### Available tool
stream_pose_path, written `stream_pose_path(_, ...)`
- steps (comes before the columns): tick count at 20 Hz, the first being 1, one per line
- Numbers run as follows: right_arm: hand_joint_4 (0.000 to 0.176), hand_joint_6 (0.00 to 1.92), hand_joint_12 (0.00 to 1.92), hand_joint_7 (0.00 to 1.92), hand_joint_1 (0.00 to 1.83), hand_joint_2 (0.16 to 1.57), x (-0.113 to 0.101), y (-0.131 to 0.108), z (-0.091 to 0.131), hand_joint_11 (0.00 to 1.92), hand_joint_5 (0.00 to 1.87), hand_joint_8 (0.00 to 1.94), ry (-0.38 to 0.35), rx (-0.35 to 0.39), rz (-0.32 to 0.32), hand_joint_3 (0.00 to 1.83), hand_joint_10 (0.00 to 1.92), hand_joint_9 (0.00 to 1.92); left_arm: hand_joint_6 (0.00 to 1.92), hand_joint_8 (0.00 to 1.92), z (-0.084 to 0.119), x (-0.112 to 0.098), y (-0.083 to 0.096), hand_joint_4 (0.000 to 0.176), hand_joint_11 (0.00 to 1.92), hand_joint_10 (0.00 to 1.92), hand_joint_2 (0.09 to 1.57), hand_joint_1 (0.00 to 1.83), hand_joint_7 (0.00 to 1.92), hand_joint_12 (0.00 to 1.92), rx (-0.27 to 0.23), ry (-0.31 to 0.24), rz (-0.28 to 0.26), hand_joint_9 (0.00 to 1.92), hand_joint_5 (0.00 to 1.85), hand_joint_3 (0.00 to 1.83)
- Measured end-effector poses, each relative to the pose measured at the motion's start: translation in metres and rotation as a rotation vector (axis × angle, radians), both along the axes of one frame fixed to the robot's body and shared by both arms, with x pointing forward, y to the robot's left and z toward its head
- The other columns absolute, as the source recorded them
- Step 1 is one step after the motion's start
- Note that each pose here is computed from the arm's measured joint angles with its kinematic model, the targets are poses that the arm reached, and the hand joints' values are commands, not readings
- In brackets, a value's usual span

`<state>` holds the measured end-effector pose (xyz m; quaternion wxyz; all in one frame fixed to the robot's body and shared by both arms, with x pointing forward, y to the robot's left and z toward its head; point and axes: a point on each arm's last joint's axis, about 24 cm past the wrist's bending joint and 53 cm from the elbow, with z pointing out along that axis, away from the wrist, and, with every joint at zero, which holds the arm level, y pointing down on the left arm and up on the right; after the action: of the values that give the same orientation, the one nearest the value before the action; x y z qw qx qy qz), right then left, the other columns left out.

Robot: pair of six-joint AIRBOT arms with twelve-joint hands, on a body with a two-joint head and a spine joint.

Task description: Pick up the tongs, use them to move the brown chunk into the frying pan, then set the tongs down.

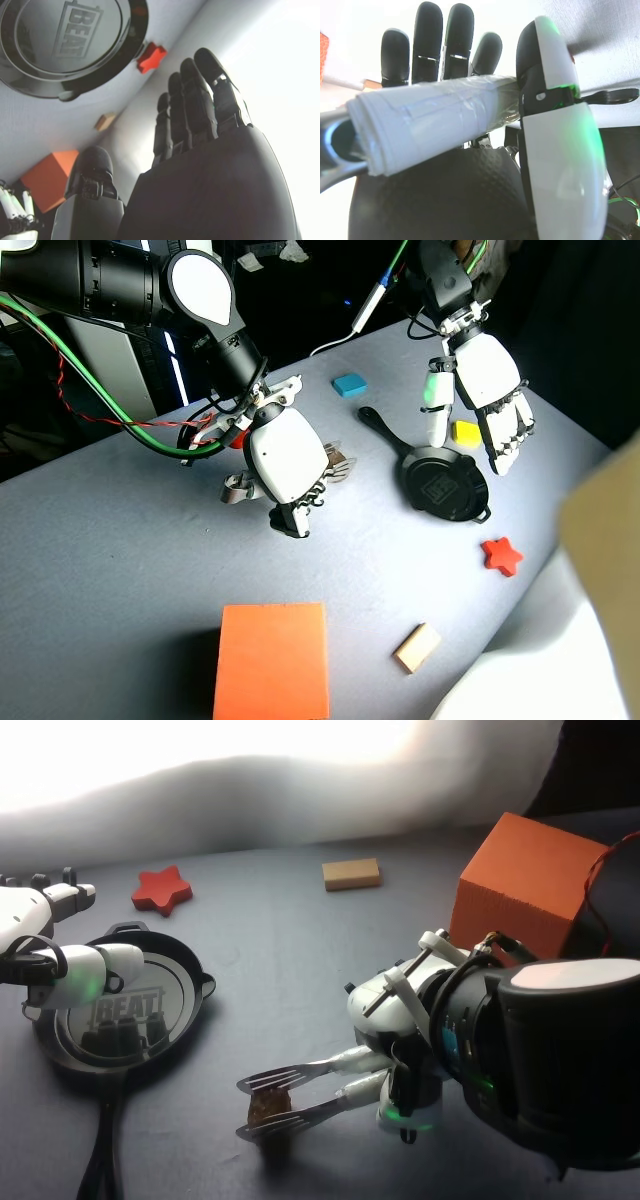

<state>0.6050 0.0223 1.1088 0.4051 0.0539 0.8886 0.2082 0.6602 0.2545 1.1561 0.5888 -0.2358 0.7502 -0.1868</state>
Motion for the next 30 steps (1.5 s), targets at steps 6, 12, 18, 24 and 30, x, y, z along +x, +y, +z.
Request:
stream_pose_path(6,0.000,1.23,1.60,0.92,1.19,1.16,0.004,-0.002,0.008,0.47,0.88,1.02,-0.015,0.004,-0.007,0.00,0.81,0.89,0.01,0.01,0.000,0.000,0.000,0.051,0.00,0.01,1.28,0.00,0.28,0.93,0.001,0.000,0.000,0.32,0.15,0.00)
stream_pose_path(12,0.000,1.24,1.62,0.89,1.19,1.17,0.024,-0.002,0.030,0.46,0.89,1.08,-0.052,0.041,-0.033,0.00,0.81,0.88,0.01,0.00,0.000,0.000,0.000,0.045,0.00,0.00,1.28,0.01,0.27,0.95,0.003,0.000,0.000,0.32,0.17,0.00)
stream_pose_path(18,0.000,1.23,1.61,0.89,1.20,1.17,0.045,0.007,0.048,0.47,0.89,1.08,-0.063,0.098,-0.055,0.00,0.81,0.88,0.00,0.00,-0.001,0.005,0.009,0.052,0.00,0.00,1.28,0.01,0.26,0.94,0.008,0.004,0.014,0.31,0.15,0.00)
stream_pose_path(24,0.001,1.23,1.62,0.89,1.19,1.17,0.073,0.026,0.074,0.48,0.89,1.09,-0.114,0.162,-0.048,0.00,0.83,0.89,0.00,0.00,-0.006,0.016,0.043,0.048,0.00,0.00,1.29,0.00,0.28,0.97,0.036,0.007,0.078,0.33,0.18,0.00)
stream_pose_path(30,0.009,1.23,1.62,0.91,1.20,1.16,0.091,0.057,0.084,0.48,0.88,1.07,-0.139,0.198,0.000,0.00,0.84,0.90,0.00,0.00,-0.016,0.019,0.070,0.047,0.00,0.00,1.29,0.02,0.28,0.96,0.044,0.022,0.127,0.32,0.17,0.00)
